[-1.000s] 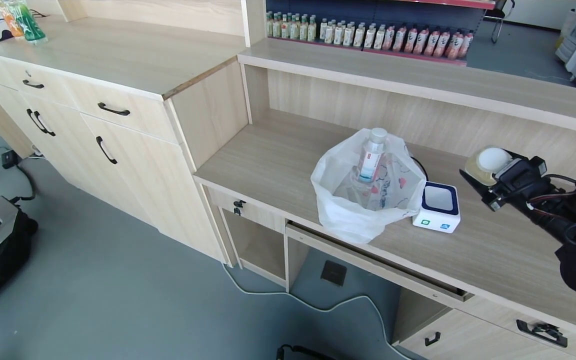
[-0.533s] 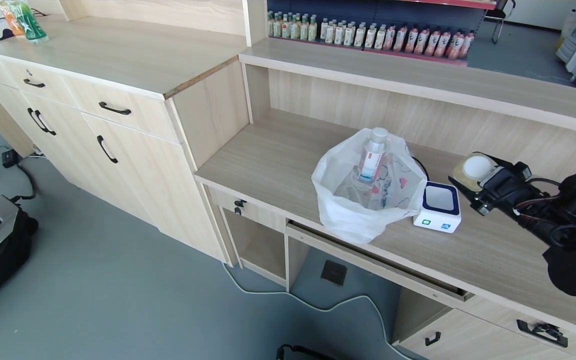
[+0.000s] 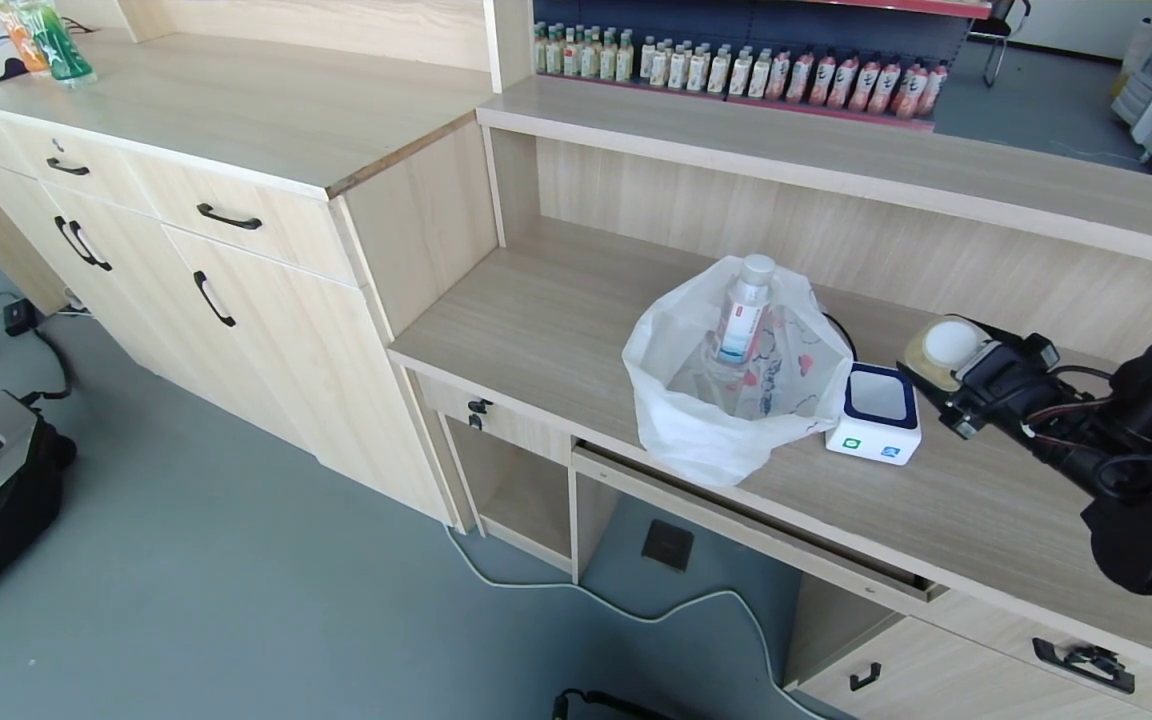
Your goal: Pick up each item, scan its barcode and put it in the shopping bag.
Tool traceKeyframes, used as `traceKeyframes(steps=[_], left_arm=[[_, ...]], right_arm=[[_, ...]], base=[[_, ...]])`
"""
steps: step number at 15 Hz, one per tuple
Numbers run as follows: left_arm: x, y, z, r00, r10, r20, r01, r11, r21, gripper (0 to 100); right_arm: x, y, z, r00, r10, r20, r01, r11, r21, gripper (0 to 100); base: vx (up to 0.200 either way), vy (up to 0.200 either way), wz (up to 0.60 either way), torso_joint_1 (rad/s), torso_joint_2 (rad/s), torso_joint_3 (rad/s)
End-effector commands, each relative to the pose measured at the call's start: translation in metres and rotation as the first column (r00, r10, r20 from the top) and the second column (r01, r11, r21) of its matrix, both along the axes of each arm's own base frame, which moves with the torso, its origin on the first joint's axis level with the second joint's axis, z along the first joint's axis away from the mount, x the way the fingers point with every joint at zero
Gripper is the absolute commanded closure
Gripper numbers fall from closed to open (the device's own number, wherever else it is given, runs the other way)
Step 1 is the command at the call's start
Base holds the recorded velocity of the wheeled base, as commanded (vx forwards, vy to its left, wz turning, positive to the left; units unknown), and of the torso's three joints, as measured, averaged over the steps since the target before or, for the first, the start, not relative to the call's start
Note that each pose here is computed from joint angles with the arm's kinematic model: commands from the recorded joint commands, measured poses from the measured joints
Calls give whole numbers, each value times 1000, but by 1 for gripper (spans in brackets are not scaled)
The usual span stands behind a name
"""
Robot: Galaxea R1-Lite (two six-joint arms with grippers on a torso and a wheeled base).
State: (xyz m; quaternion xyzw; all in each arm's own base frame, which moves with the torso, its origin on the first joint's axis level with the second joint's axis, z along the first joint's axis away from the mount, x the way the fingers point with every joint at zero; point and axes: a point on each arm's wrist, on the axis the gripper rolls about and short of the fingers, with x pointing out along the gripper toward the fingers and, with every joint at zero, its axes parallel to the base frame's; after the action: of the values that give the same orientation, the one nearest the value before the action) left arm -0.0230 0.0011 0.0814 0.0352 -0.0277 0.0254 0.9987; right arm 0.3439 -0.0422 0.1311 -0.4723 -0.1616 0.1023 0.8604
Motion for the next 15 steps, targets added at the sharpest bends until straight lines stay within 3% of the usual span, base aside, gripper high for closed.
traceKeyframes(steps=[1, 15], left_arm=[[0, 0, 0, 1000, 0, 1, 0, 1000, 0, 0], [0, 0, 0, 1000, 0, 1, 0, 1000, 0, 0]], right_arm=[[1, 1, -3, 1000, 2, -6, -2, 1000, -1, 100], [18, 10, -9, 999, 35, 2, -35, 999, 1, 100]], base=[[0, 0, 0, 0, 0, 0], [0, 0, 0, 0, 0, 0]])
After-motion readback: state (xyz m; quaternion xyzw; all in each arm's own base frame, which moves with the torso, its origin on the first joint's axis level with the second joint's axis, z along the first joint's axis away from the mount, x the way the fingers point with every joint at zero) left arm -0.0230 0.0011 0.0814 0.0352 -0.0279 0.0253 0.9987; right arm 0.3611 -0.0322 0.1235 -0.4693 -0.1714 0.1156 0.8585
